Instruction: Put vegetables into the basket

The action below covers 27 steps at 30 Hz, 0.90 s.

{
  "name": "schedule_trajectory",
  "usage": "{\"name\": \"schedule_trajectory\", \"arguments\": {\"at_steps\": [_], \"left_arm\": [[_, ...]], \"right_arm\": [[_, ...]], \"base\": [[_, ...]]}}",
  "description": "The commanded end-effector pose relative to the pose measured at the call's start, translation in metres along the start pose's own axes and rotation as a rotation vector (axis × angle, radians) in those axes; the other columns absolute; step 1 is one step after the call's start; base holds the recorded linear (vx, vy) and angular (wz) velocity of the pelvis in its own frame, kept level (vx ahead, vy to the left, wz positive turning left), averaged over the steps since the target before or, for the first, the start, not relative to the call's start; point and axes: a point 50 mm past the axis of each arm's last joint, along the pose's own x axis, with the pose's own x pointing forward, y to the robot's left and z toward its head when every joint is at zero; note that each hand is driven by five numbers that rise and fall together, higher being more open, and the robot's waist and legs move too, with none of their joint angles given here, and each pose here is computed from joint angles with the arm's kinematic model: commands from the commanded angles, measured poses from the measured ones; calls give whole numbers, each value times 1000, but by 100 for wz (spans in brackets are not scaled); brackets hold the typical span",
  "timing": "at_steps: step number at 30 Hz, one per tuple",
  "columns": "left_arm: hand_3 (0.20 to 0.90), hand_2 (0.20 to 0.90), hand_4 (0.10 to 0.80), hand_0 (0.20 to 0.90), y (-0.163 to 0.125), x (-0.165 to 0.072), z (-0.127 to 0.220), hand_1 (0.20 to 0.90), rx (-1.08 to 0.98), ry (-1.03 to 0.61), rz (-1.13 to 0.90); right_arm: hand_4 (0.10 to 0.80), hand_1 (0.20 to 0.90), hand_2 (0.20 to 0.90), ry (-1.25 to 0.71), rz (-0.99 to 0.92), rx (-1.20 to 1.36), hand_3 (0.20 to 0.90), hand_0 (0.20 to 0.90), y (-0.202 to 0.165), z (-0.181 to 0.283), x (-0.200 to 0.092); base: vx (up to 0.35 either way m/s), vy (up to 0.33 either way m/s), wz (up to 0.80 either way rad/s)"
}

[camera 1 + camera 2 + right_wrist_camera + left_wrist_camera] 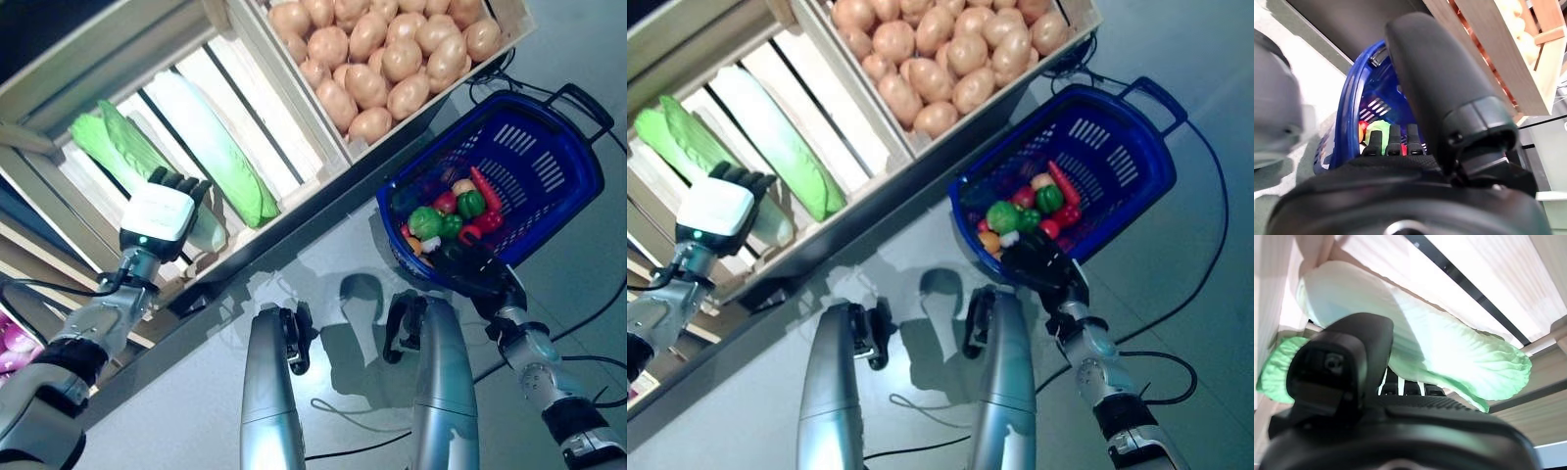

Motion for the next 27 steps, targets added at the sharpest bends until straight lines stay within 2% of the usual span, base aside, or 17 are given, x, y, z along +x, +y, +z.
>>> {"name": "schedule_trajectory", "arguments": {"at_steps": [1, 3, 4, 5, 6, 15, 27], "left_arm": [[900, 900, 800, 900, -15, -19, -57, 900, 168, 217, -241], [900, 900, 800, 900, -10, -15, -57, 900, 195, 195, -222], [799, 799, 733, 799, -3, -9, -58, 799, 250, 150, -201], [495, 495, 530, 495, -1, -7, -58, 495, 275, 132, -194], [300, 300, 400, 300, 1, -6, -58, 300, 293, 114, -191], [300, 300, 400, 300, 11, 1, -60, 300, 355, 8, -250], [300, 300, 400, 300, 25, 8, -56, 300, 263, -14, -139]], "right_arm": [[800, 900, 900, -285, -18, 4, 900, 900, -10, 62, 1], [800, 900, 900, -301, -17, 4, 900, 900, -9, 66, 2], [800, 900, 900, -318, -19, 8, 900, 900, -9, 71, 4], [800, 900, 900, -327, -19, 10, 900, 900, -10, 74, 4], [800, 900, 900, -336, -18, 11, 900, 900, -11, 77, 5], [800, 900, 900, -376, -19, -12, 900, 900, -13, 93, 7], [800, 900, 900, -384, -28, 30, 900, 900, -15, 92, 7]], "base": [[-12, -24, 37], [-12, -30, -13], [-9, -36, -22], [-3, -36, -1], [6, -18, 22], [12, -3, -11], [1, -1, 0]]}}
